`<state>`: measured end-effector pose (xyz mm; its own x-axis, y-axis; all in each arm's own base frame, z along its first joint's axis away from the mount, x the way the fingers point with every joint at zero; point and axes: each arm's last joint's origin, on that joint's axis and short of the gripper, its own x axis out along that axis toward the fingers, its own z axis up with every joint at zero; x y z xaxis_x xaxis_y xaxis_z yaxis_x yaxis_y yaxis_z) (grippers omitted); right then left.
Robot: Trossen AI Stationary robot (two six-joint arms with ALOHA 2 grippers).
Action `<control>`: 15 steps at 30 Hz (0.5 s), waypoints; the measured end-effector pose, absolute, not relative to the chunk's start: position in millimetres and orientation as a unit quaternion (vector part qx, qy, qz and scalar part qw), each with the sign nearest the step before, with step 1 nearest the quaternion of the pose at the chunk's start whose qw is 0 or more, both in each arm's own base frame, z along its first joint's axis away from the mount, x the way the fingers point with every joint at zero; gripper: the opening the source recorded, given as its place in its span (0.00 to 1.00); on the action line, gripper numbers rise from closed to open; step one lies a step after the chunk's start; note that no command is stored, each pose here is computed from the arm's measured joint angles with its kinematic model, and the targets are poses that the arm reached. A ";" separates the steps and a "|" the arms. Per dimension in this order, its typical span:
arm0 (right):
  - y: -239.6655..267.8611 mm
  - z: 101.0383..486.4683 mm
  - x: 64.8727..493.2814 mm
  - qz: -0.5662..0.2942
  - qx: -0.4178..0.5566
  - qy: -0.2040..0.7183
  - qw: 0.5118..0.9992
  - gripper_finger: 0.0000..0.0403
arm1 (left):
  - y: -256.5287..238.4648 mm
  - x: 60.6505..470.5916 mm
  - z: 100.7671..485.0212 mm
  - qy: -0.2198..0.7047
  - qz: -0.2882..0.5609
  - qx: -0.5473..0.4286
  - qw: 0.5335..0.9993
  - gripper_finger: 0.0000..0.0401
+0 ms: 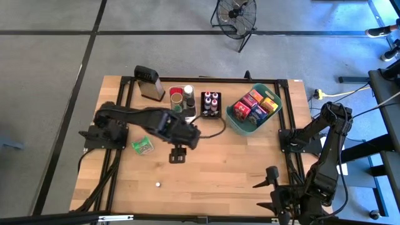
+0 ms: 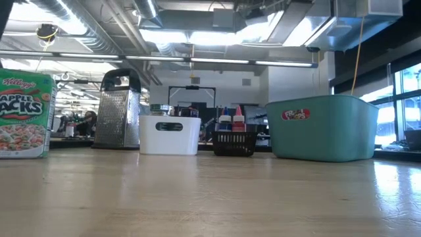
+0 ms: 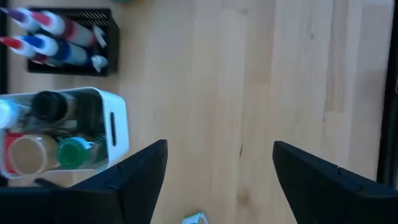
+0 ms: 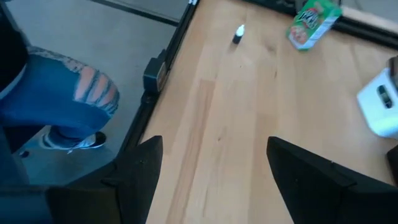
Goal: Pick & Place Kitchen Items
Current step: Put the green cereal box into the green bin
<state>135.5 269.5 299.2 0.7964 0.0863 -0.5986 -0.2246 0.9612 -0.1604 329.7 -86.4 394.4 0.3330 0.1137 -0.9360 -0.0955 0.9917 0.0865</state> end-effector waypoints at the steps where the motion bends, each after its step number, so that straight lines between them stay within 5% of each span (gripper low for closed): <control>1: 269.8 299.2 135.4 0.086 -0.109 0.311 0.940 0.72 | -89.7 325.0 398.6 0.566 0.069 0.012 0.822 0.72; 15: 275.8 290.6 136.8 0.077 -0.080 0.327 0.938 0.72 | -107.1 285.3 430.3 0.515 0.022 0.087 0.853 0.72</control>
